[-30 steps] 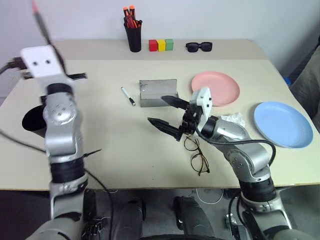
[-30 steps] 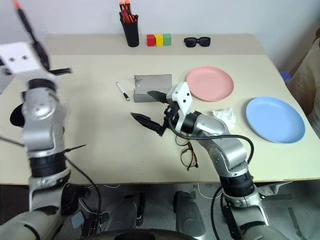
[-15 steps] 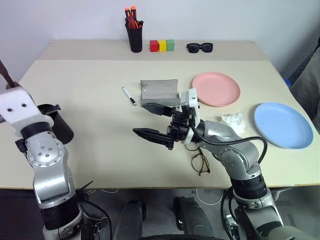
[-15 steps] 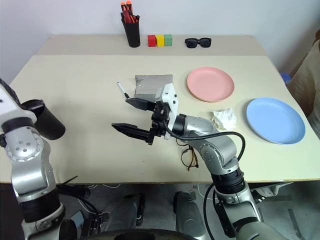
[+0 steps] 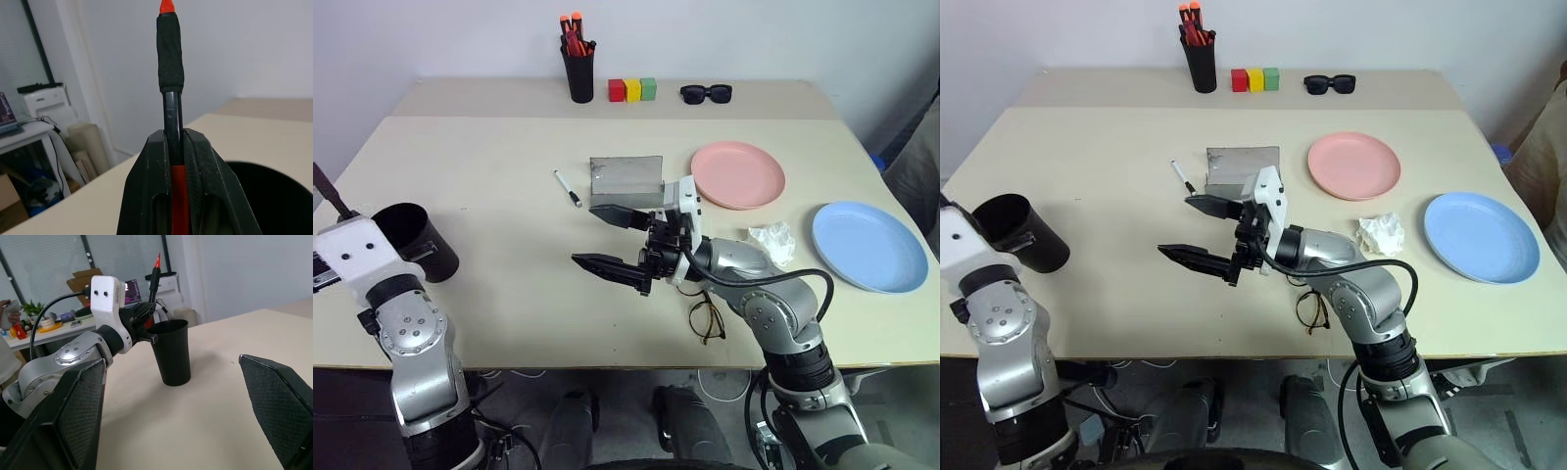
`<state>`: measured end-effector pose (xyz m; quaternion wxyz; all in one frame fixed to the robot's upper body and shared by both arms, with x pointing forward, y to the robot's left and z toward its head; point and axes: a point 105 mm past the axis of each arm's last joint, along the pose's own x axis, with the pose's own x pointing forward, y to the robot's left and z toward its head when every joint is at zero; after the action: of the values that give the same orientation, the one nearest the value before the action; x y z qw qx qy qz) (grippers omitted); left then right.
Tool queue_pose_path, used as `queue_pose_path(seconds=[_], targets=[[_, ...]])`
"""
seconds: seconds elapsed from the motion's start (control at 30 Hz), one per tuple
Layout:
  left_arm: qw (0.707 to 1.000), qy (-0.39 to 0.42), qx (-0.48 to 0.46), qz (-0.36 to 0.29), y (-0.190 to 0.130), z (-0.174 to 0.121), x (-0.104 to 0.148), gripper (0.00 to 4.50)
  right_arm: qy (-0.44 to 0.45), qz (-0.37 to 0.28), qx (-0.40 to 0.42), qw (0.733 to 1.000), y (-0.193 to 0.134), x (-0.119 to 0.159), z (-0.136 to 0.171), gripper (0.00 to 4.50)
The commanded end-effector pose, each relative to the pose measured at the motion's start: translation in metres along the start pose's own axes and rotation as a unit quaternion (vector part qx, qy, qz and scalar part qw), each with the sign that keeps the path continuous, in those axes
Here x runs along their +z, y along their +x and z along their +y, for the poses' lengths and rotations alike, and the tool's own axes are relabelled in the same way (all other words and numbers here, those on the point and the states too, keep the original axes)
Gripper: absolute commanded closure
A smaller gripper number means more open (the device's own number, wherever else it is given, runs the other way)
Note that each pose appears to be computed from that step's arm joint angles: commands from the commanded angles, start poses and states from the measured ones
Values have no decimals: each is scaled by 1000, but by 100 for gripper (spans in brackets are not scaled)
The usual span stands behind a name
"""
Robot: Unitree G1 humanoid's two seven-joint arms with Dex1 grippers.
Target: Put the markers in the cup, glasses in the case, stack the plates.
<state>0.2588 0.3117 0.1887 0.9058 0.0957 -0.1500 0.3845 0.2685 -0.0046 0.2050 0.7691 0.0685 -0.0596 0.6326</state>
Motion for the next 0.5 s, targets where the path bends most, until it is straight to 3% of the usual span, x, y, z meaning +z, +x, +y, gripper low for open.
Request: queue_pose_path(seconds=[0.03, 0.33, 0.5], targets=[[1000, -12, -5, -10, 0, -3, 4, 442, -17, -18, 7, 1000, 1, 9, 5, 0], [1000, -20, -20, -4, -1, -12, 0, 442, -16, -18, 4, 1000, 1, 9, 6, 0], [1000, -19, -17, -2, -1, -12, -1, 234, -16, -17, 3, 1000, 1, 9, 6, 0]])
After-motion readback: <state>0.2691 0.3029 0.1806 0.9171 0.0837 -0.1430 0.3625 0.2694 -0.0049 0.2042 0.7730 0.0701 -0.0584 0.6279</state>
